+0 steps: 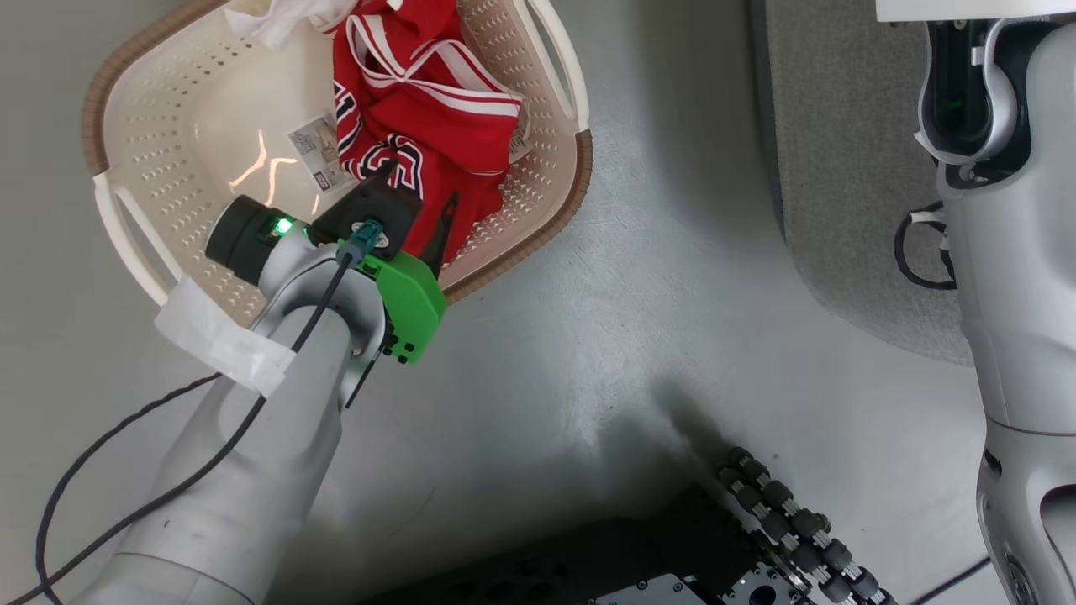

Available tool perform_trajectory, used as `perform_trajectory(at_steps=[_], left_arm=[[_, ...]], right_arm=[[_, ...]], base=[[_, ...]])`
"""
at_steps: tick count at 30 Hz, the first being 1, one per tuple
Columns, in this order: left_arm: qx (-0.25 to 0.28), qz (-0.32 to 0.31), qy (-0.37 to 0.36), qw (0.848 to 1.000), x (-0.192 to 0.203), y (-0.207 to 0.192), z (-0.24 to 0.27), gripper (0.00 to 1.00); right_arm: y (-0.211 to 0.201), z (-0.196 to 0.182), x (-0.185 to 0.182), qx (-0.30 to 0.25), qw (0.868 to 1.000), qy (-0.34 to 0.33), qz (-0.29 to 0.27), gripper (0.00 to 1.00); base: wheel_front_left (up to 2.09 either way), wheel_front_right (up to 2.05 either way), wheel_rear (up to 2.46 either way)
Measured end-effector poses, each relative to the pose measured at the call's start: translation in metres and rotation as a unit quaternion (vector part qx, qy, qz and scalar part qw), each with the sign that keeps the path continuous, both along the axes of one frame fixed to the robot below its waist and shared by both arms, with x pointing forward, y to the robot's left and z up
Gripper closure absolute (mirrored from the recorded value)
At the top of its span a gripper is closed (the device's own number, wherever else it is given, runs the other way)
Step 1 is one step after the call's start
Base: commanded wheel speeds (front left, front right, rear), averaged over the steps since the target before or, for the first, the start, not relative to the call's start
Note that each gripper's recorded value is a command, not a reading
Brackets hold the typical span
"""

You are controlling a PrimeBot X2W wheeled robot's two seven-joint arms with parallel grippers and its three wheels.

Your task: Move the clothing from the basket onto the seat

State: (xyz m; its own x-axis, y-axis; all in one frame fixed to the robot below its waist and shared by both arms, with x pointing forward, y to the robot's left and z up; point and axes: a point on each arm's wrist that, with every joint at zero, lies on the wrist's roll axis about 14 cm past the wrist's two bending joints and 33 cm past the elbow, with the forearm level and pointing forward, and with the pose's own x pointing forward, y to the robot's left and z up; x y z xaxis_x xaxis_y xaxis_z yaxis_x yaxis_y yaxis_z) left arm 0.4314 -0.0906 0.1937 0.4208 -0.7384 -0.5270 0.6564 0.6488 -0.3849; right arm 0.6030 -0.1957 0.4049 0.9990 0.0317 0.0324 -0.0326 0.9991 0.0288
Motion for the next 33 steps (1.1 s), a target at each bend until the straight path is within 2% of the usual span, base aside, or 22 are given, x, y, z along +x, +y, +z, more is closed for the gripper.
perform_trajectory(at_steps=[12,21,32,33], left_arm=[[0.031,-0.022,0.014,0.999,0.002,0.004,-0.036,0.00],[0.077,-0.024,0.026,0.996,0.001,0.019,-0.063,0.00],[0.091,-0.030,0.030,0.995,0.006,0.018,-0.077,0.00],[0.092,-0.032,0.031,0.995,0.006,0.017,-0.078,0.19]], right_arm=[[-0.004,-0.013,0.003,-0.006,1.000,0.011,-0.002,0.00],[-0.008,-0.025,0.001,-0.009,1.000,0.024,-0.008,0.00],[-0.010,-0.029,0.002,-0.012,1.000,0.026,-0.009,0.00],[-0.011,-0.030,0.002,-0.013,1.000,0.026,-0.009,0.00]], base=[[0.00,0.00,0.00],[0.00,0.00,0.00],[0.00,0.00,0.00],[0.00,0.00,0.00]])
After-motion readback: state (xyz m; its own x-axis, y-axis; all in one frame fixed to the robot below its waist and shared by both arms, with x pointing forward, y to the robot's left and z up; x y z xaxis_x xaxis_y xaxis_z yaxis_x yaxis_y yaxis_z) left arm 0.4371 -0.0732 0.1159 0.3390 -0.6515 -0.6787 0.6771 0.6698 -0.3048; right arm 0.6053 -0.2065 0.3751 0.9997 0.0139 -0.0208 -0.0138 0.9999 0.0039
